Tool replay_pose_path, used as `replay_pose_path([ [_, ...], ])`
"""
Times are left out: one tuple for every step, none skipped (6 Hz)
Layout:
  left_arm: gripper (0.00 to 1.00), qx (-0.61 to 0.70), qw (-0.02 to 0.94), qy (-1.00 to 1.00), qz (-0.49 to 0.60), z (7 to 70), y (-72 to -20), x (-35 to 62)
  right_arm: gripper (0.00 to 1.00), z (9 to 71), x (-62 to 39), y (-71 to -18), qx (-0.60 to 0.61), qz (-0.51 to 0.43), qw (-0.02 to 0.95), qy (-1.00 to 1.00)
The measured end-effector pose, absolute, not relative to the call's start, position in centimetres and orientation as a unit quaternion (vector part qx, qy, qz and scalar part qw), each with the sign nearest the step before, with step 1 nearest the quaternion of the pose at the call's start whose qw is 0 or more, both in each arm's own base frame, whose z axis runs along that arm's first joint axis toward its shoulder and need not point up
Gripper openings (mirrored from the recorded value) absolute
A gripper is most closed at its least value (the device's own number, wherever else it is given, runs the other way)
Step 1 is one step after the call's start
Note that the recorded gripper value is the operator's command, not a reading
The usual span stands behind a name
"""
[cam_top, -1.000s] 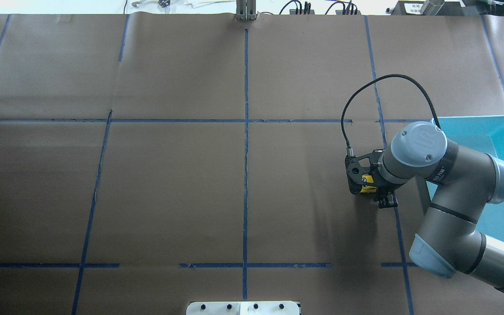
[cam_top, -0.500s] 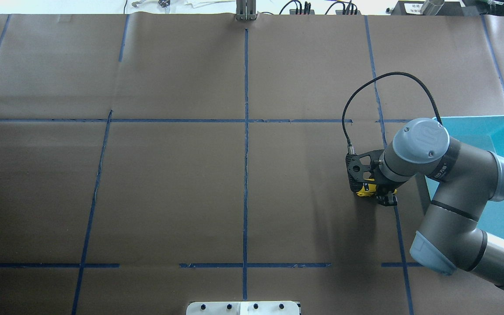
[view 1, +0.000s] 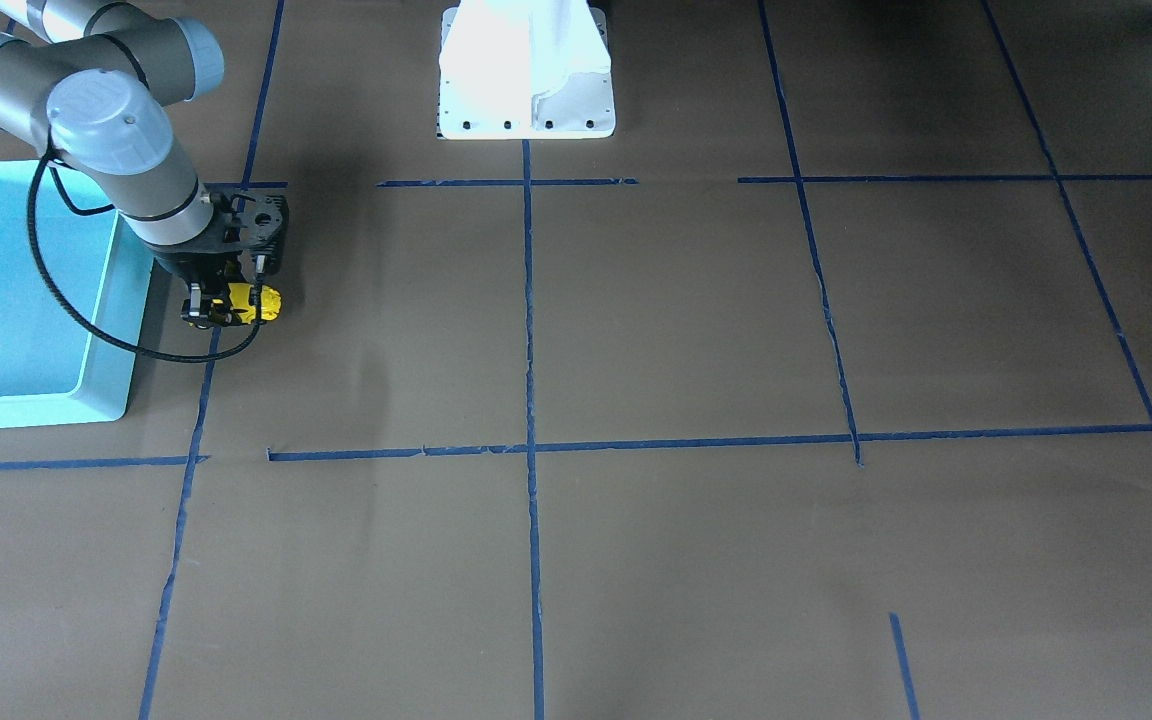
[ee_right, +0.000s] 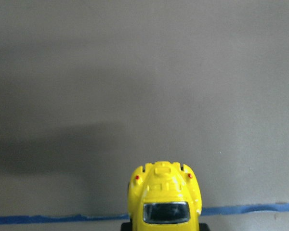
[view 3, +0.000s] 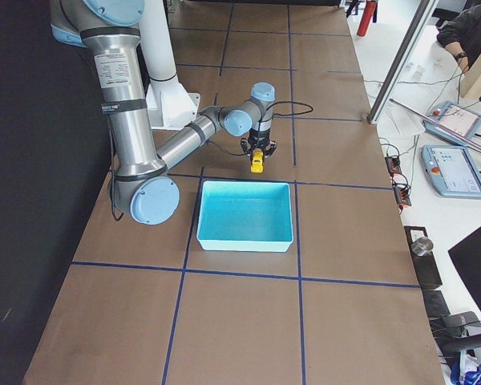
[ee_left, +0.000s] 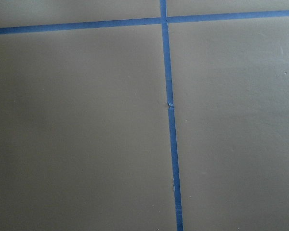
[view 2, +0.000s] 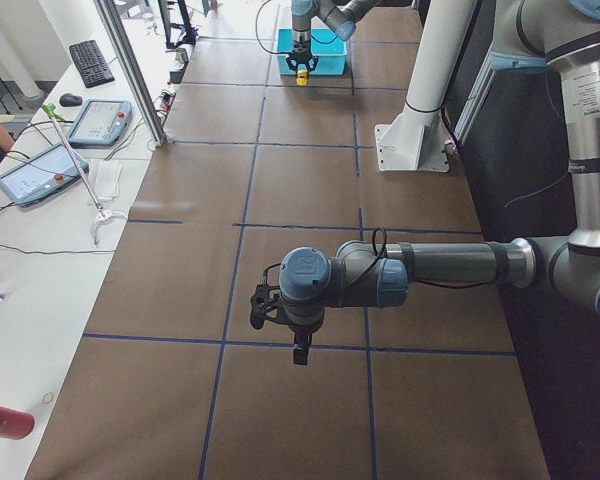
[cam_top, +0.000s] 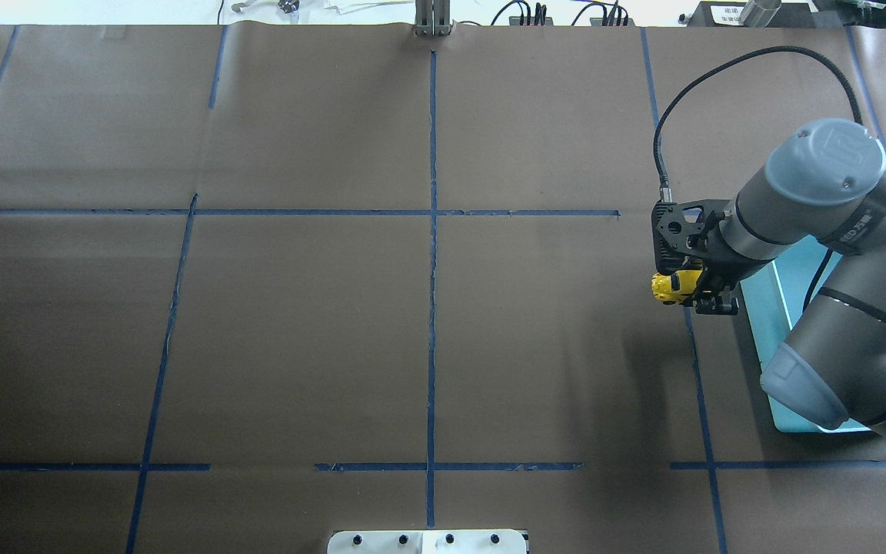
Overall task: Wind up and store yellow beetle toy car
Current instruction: 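Lift the car with the right gripper and carry it over the bin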
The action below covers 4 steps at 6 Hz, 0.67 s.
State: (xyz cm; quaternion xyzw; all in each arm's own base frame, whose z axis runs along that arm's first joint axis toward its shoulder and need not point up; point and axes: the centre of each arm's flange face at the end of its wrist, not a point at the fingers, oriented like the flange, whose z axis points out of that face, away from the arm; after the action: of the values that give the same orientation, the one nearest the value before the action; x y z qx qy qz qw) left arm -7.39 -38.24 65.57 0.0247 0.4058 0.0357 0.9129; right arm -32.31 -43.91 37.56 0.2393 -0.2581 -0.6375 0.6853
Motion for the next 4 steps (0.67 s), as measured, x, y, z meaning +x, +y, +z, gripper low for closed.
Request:
replay_pose_path([
  [1.00,0.032,0.913,0.405,0.041,65.3,-38.4,-7.4,0.09,36.5,-29.2,-43.6,0.239,-0.647,0.680,-0.246],
  [1.00,0.042,0.913,0.404,0.045,65.2,-38.6,-7.4,0.09,37.3,-26.2,-42.8,0.239,-0.664,0.670,-0.232],
  [1.00,0.045,0.913,0.403,0.045,65.5,-38.6,-7.4,0.09,39.5,-23.3,-42.0,0.231,-0.682,0.658,-0.220],
  [1.00,0.043,0.913,0.404,0.043,65.9,-38.4,-7.4,0.09,42.2,-20.8,-41.4,0.224,-0.695,0.650,-0.211],
])
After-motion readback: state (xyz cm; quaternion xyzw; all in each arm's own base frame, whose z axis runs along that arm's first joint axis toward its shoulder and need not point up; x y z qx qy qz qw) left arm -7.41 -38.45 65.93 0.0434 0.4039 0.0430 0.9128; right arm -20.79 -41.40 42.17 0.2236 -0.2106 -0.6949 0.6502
